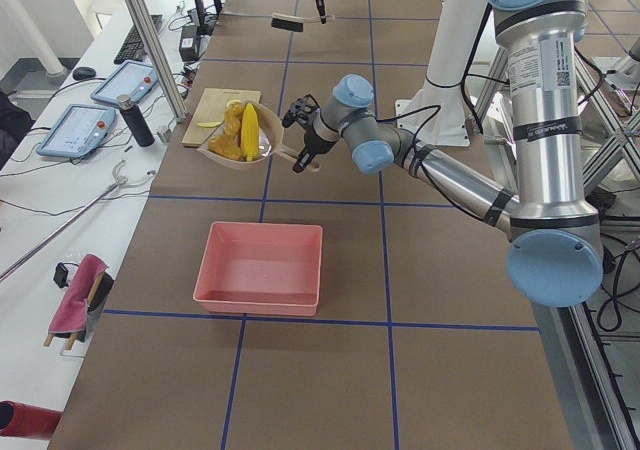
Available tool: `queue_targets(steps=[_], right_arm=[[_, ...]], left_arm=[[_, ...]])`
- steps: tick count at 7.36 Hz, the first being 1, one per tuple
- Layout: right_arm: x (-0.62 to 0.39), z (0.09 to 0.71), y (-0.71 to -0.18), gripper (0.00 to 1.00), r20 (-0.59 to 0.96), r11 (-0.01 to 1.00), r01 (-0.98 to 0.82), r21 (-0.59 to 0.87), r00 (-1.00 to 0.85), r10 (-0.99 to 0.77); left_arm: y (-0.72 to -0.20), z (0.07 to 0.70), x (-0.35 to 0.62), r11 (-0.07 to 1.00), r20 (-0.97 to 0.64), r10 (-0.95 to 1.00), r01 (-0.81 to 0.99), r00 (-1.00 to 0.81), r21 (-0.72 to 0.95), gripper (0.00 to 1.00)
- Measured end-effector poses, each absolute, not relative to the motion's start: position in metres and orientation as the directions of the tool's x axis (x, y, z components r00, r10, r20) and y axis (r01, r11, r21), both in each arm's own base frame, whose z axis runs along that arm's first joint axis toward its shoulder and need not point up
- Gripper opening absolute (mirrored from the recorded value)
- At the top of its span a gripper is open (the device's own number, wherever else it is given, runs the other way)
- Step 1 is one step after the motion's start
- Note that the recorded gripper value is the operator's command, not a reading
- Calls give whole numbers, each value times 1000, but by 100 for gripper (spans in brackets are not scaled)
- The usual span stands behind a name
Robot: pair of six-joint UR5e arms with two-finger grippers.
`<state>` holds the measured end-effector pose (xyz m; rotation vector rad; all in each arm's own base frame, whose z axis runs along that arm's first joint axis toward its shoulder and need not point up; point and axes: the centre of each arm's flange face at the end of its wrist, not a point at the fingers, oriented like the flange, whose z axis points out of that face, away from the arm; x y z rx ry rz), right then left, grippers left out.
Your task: Sweep and dump trash into bin
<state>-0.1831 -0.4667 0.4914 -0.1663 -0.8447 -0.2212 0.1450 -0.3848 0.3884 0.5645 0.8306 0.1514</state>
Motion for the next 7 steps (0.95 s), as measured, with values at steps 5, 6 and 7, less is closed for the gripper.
queue_targets(steps=[5, 6, 7], right_arm=[[-207, 470, -472, 0, 654, 927, 323, -190, 746, -125], [-208, 468, -480, 0, 651, 926, 312, -212, 752, -104], [-209, 474, -484, 0, 648, 923, 305, -235, 756, -85]], left_arm=[[-333, 453, 69, 934, -730, 162, 135, 665, 330, 0], [-320, 464, 56, 946, -740, 131, 139, 660, 292, 0], [-308, 473, 45, 957, -750, 99, 143, 654, 251, 0]])
